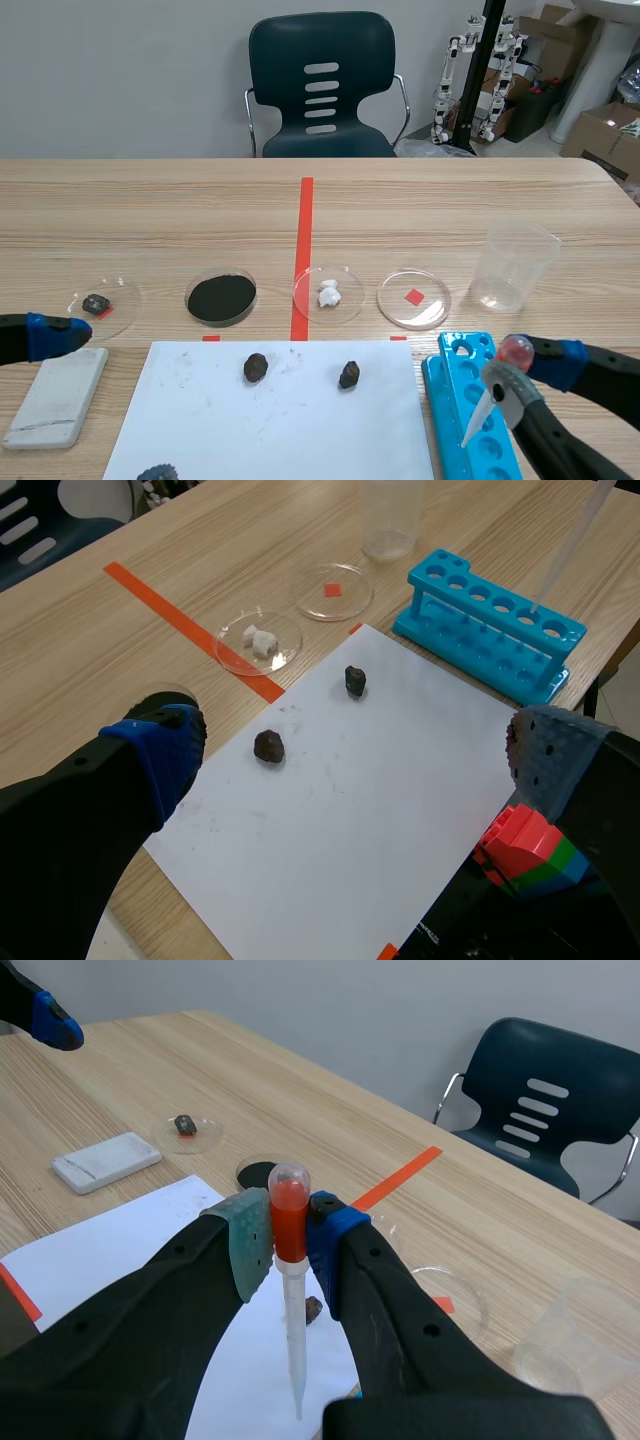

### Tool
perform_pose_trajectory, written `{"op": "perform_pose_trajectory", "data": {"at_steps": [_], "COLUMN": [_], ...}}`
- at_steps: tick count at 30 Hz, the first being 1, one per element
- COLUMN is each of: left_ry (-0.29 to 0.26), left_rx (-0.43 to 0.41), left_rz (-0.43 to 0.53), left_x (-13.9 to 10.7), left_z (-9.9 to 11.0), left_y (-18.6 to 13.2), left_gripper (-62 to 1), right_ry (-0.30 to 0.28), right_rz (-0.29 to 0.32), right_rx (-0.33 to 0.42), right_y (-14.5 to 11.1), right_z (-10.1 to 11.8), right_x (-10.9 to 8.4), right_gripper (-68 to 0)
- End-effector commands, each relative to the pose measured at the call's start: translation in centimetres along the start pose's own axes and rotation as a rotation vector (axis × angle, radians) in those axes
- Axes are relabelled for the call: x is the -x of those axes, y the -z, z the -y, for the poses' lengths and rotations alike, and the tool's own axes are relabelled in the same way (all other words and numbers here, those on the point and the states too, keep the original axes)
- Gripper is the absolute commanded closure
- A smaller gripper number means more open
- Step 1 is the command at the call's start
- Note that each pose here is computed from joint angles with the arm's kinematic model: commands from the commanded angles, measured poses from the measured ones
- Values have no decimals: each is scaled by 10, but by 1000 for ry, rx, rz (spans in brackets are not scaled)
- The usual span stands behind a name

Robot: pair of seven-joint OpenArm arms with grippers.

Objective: Pick up the dropper by the top with the right hand

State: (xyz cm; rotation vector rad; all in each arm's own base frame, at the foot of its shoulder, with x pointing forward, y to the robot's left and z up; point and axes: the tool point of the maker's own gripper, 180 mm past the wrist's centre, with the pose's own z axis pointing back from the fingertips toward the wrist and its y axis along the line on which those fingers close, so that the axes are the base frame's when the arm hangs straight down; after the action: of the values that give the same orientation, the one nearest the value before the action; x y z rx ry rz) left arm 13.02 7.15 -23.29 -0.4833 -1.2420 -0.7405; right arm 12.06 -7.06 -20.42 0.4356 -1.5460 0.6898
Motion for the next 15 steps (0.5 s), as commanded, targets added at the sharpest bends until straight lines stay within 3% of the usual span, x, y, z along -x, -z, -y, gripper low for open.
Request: {"op": "perform_pose_trajectory", "data": {"at_steps": [1, 15], "left_ry": [-11, -11], "left_rx": [-1, -1], "left_rz": [30, 30], "left_x": [-7, -7], "left_z": [2, 2], "left_y": [0, 0], "left_gripper": [-623, -623], "right_ry": [6, 9], "right_rz": [27, 51], "right_rx": [6, 9], "right_y": [1, 0], "right_z": [2, 3], "right_x": [-6, -10], "right_gripper": [-93, -93]}}
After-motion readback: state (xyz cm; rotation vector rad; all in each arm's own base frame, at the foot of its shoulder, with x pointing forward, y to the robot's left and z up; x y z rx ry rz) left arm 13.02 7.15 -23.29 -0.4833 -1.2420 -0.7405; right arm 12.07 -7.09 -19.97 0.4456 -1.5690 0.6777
